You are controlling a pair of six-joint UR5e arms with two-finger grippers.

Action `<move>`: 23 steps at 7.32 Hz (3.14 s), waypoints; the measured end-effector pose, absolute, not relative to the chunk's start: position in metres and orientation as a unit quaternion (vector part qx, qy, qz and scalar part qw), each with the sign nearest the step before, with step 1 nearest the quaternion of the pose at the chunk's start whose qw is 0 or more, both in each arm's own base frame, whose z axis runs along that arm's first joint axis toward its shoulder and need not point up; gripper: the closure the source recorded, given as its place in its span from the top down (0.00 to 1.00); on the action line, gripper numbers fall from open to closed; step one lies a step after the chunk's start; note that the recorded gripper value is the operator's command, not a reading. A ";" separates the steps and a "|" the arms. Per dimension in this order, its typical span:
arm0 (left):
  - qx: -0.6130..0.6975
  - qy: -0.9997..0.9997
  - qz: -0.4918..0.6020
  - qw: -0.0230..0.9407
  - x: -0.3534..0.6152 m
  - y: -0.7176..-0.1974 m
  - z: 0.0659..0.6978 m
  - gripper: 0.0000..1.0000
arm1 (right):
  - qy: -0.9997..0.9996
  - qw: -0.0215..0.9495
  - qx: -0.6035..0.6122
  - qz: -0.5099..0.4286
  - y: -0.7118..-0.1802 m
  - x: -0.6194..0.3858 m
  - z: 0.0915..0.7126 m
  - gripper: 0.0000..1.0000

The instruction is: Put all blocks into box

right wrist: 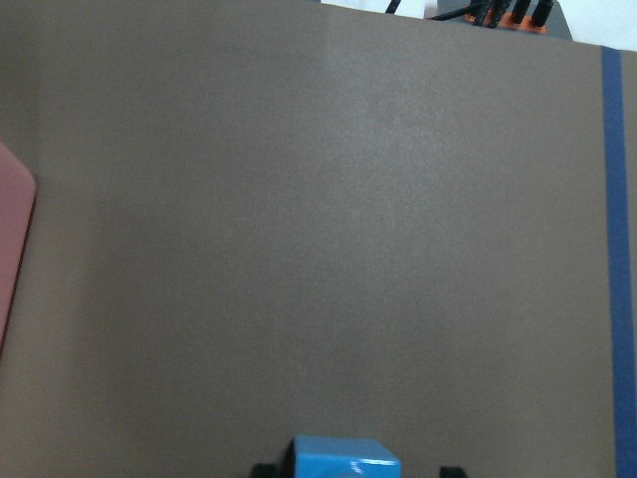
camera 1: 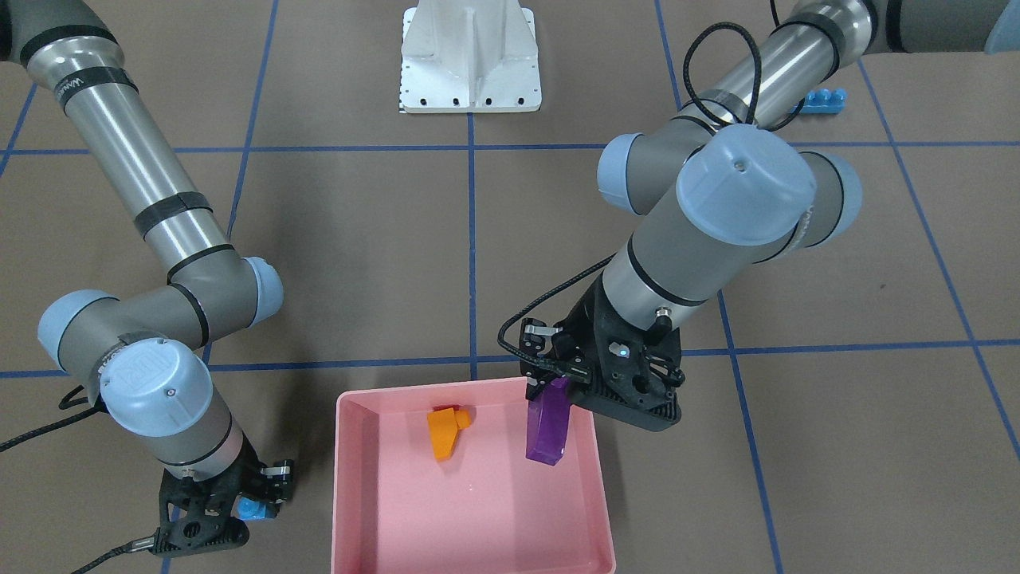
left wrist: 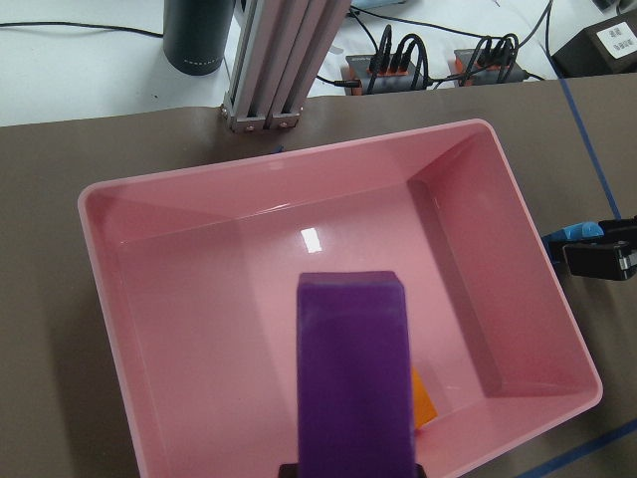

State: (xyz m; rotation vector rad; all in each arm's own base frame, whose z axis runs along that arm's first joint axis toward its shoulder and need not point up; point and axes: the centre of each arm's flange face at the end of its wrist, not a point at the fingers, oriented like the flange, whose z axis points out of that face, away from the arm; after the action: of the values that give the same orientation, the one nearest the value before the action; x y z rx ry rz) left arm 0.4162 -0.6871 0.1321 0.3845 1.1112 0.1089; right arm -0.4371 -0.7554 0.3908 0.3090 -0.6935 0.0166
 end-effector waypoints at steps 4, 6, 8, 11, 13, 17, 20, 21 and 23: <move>0.195 0.491 0.003 0.849 0.471 -0.696 0.109 0.00 | -0.370 0.915 0.158 0.014 -0.778 -0.396 0.352 0.00; 0.195 0.475 -0.036 0.858 0.501 -0.691 0.108 0.76 | -0.400 0.903 0.155 0.017 -0.790 -0.358 0.327 0.00; 0.188 0.468 -0.058 0.862 0.509 -0.691 0.114 1.00 | -0.424 0.892 0.153 0.022 -0.800 -0.323 0.307 0.00; 0.180 0.468 -0.057 0.863 0.505 -0.690 0.110 0.99 | -0.450 0.882 0.139 0.026 -0.813 -0.303 0.238 0.00; 0.156 0.449 -0.037 0.879 0.479 -0.688 0.096 0.99 | -0.456 0.878 0.141 0.017 -0.802 -0.344 0.196 0.00; 0.136 0.386 0.038 0.912 0.406 -0.631 0.137 0.99 | -0.423 0.888 0.179 0.004 -0.770 -0.436 0.165 0.00; 0.140 0.356 0.103 0.918 0.338 -0.554 0.241 0.99 | -0.403 0.892 0.207 -0.004 -0.753 -0.484 0.169 0.00; 0.134 0.347 0.125 0.920 0.315 -0.524 0.273 0.99 | -0.399 0.891 0.214 -0.006 -0.749 -0.496 0.173 0.54; 0.107 0.346 0.171 0.916 0.275 -0.468 0.323 0.99 | -0.397 0.891 0.219 -0.007 -0.746 -0.502 0.177 0.99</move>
State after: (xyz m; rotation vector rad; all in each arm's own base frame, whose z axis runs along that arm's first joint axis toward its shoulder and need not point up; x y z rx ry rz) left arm 0.2748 -0.4683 0.3233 0.2211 0.7111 0.3514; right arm -0.5024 -0.7461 0.1772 0.4544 -0.8232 -0.0135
